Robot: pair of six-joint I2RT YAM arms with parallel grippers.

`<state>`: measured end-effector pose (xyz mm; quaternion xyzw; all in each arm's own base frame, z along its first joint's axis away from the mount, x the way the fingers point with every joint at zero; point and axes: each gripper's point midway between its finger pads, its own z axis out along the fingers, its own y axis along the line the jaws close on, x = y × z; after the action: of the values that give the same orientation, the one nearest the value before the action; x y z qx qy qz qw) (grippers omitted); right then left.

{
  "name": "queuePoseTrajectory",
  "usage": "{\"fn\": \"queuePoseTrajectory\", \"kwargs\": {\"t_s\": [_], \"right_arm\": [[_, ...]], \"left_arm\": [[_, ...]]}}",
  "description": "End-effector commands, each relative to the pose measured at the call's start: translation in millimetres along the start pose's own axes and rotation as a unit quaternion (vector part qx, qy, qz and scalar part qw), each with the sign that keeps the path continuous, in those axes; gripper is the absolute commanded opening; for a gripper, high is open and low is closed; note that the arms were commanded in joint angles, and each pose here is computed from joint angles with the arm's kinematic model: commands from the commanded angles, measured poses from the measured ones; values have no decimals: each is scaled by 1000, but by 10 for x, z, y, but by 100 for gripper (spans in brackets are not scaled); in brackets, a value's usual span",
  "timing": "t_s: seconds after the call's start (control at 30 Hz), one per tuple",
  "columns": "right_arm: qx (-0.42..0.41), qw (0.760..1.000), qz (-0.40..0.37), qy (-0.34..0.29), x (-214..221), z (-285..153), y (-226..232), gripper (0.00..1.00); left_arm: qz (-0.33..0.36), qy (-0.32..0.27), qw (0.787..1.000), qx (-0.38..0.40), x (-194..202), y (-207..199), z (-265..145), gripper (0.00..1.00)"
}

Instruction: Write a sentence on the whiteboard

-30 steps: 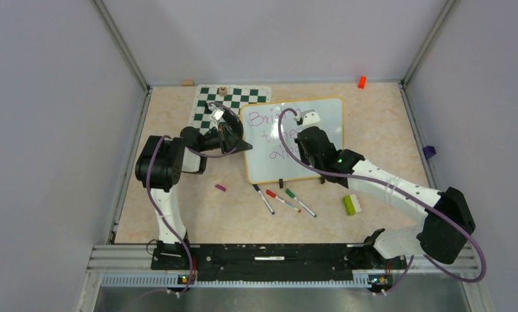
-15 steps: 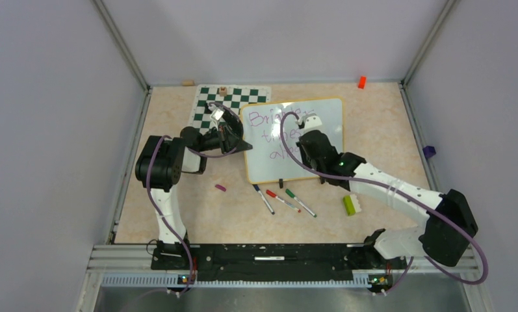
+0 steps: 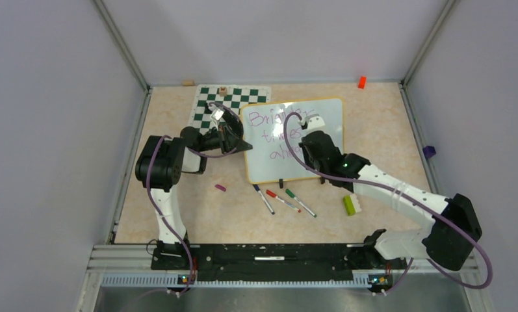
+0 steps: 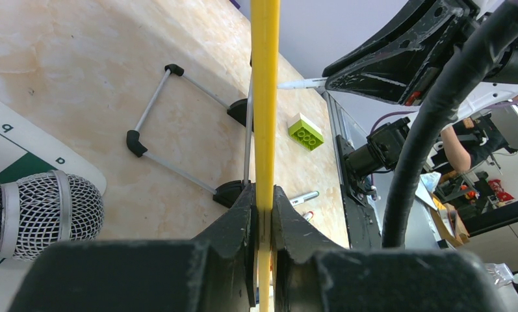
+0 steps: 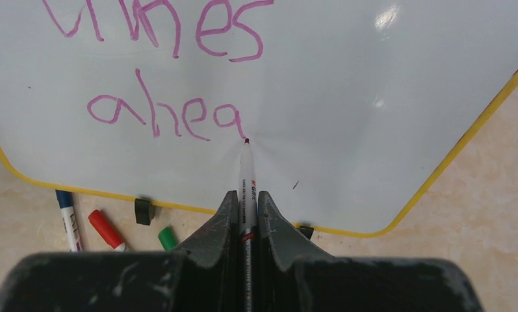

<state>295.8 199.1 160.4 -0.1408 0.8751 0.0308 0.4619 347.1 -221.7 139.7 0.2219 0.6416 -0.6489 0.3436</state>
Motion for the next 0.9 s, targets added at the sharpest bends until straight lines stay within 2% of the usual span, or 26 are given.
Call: {"fn": "queuePoseTrajectory", "kwargs": {"t_s": [0.0, 0.23, 0.87], "right_arm": [[-5, 998, 30, -46, -342, -162, -92, 0], [13, 998, 41, -41, -307, -96, -231, 0], [6, 997, 56, -60, -261, -36, -212, 0]], "left_arm": [[63, -3, 998, 22, -117, -175, 40, 0], [62, -3, 998, 22, -114, -173, 36, 0], [61, -3, 998, 22, -113, -171, 37, 0]]}}
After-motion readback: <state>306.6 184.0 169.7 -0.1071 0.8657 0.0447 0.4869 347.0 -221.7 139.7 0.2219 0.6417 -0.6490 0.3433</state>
